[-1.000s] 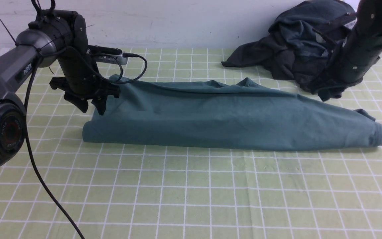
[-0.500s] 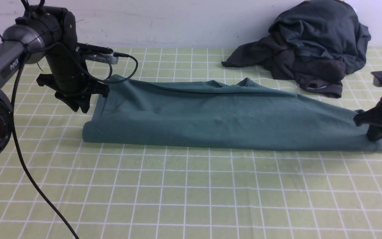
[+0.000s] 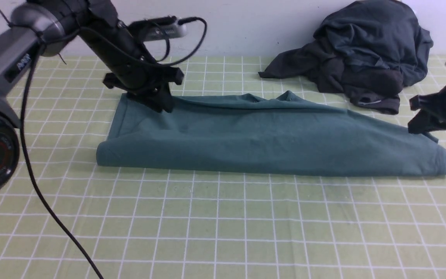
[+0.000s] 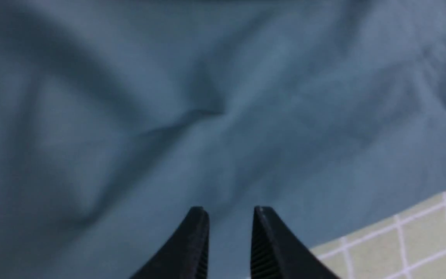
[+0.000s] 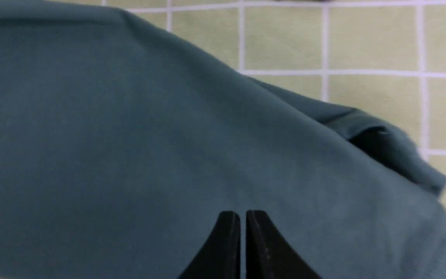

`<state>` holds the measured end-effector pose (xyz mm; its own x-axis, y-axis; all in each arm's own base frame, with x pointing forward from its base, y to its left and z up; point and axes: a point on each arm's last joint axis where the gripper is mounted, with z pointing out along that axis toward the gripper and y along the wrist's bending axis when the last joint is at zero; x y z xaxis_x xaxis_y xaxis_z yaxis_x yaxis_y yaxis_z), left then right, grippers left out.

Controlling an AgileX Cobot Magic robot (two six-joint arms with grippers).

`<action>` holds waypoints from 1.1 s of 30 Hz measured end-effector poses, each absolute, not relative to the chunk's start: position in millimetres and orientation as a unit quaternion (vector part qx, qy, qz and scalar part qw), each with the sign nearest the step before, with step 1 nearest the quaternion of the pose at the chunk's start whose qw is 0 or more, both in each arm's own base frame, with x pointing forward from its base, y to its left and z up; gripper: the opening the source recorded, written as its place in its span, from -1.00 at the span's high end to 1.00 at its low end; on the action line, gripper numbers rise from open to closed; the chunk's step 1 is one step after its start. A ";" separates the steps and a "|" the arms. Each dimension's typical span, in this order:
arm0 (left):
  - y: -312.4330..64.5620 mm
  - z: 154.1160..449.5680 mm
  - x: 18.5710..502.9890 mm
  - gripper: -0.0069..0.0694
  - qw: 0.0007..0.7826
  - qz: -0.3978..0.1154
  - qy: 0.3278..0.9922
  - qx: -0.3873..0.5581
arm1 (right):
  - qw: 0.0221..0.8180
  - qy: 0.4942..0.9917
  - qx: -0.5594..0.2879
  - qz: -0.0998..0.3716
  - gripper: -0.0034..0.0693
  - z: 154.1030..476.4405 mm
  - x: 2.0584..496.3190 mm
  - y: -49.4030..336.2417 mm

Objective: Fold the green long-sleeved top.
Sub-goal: Use the right arm to clamp the right edge of the fabric

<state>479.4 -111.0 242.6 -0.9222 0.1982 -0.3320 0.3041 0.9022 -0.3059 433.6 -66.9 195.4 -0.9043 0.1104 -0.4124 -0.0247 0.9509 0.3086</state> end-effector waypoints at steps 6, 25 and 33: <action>-117.4 179.4 490.2 0.42 0.094 -0.150 0.976 0.128 | 0.162 0.975 0.009 0.152 0.86 144.1 437.5 -69.7; 2.1 209.8 495.6 0.42 0.123 -0.051 0.991 0.012 | 0.162 0.981 0.028 0.107 0.87 161.2 431.6 -81.8; -8.8 368.9 438.7 0.42 0.288 -0.083 0.952 0.068 | 0.220 0.974 0.015 0.051 0.60 229.0 415.9 -88.5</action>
<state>438.7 -8.8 368.9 -0.8245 0.0816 -0.5599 0.1774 0.9769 -0.1188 415.9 -88.5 229.0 -0.9029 0.0512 -0.4269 0.0062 0.9943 0.1062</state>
